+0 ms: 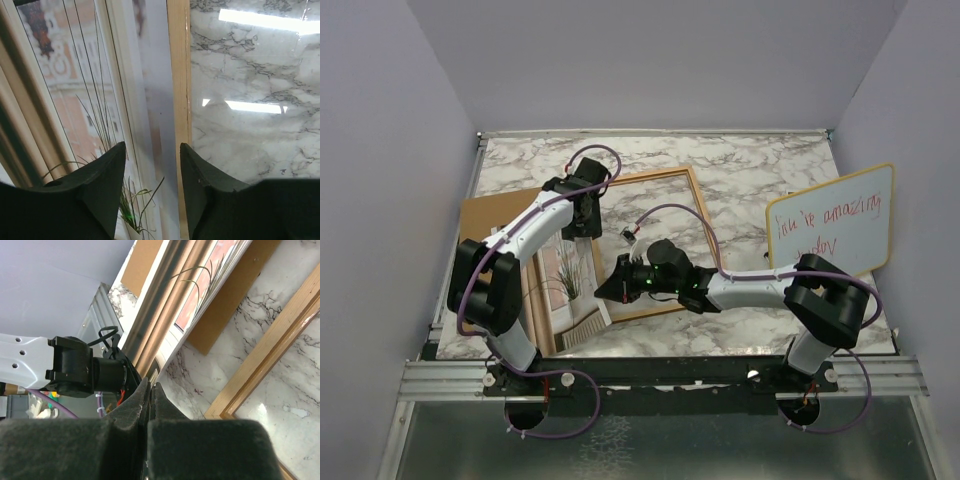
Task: Put the photo into the frame
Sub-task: Pick up the photo at the center of the board.
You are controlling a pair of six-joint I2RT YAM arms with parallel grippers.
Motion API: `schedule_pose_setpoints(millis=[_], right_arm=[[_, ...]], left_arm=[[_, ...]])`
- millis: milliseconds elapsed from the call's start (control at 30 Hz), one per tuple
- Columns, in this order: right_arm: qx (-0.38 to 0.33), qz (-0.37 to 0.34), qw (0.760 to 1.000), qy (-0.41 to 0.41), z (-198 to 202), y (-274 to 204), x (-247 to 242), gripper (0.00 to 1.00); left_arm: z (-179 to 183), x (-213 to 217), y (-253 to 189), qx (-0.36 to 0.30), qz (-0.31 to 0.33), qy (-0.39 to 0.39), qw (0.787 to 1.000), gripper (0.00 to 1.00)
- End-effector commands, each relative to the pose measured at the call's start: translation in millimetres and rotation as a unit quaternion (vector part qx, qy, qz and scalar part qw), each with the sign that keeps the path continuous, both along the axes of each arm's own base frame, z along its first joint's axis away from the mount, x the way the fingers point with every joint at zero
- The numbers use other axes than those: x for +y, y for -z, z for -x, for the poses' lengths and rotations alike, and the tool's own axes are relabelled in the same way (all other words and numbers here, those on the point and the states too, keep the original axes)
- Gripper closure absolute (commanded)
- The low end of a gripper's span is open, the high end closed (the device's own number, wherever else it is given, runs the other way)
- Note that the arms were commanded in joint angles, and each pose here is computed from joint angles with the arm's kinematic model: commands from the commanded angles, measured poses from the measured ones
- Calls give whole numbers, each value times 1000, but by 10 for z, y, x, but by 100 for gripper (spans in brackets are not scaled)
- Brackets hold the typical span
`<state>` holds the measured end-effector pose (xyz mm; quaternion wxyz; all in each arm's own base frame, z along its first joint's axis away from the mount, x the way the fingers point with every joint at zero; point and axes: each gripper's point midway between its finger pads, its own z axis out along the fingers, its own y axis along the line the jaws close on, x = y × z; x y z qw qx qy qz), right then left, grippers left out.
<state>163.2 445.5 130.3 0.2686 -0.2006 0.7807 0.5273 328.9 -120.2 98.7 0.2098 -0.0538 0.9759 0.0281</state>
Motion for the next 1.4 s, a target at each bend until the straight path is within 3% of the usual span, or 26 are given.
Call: schedule_pose_setpoints(millis=[0, 200, 367, 467, 567, 633, 733, 900, 1133, 1233, 1367], right_arm=[[-20, -21, 1000, -9, 43, -199, 4, 100], [-21, -25, 999, -7, 52, -267, -15, 100], [-19, -21, 1000, -7, 52, -267, -19, 100], [-6, -2, 1000, 0, 43, -194, -34, 96], [-11, -5, 1000, 24, 2, -242, -121, 55], [-24, -10, 998, 48, -37, -320, -230, 44], [-44, -2, 994, 95, -138, -491, -421, 34], [-86, 36, 975, 200, -405, -848, -830, 31], [-138, 161, 904, 370, -962, -1222, -1655, 30], [-114, 206, 876, 422, -1209, -1241, -2039, 30], [-105, 226, 856, 453, -1414, -1271, -2367, 30]], left_arm=[[-81, 12, -70, -11, -13, 1, 1000, 57], [-58, 62, -34, -8, -26, 0, 1000, 76], [-55, 59, -76, -13, -23, 3, 1000, 100], [-66, 33, -191, -25, -14, 13, 1000, 100], [-85, 15, -411, -46, -4, 23, 999, 100], [-95, 25, -597, -68, 1, 25, 997, 100], [-102, 25, -886, -103, 16, 25, 994, 100], [-99, -26, -1375, -158, 55, 22, 986, 100], [-129, -428, -2099, -214, 186, 42, 958, 100], [-137, -698, -2460, -236, 271, 55, 932, 100], [-143, -1048, -2905, -250, 382, 75, 886, 100]])
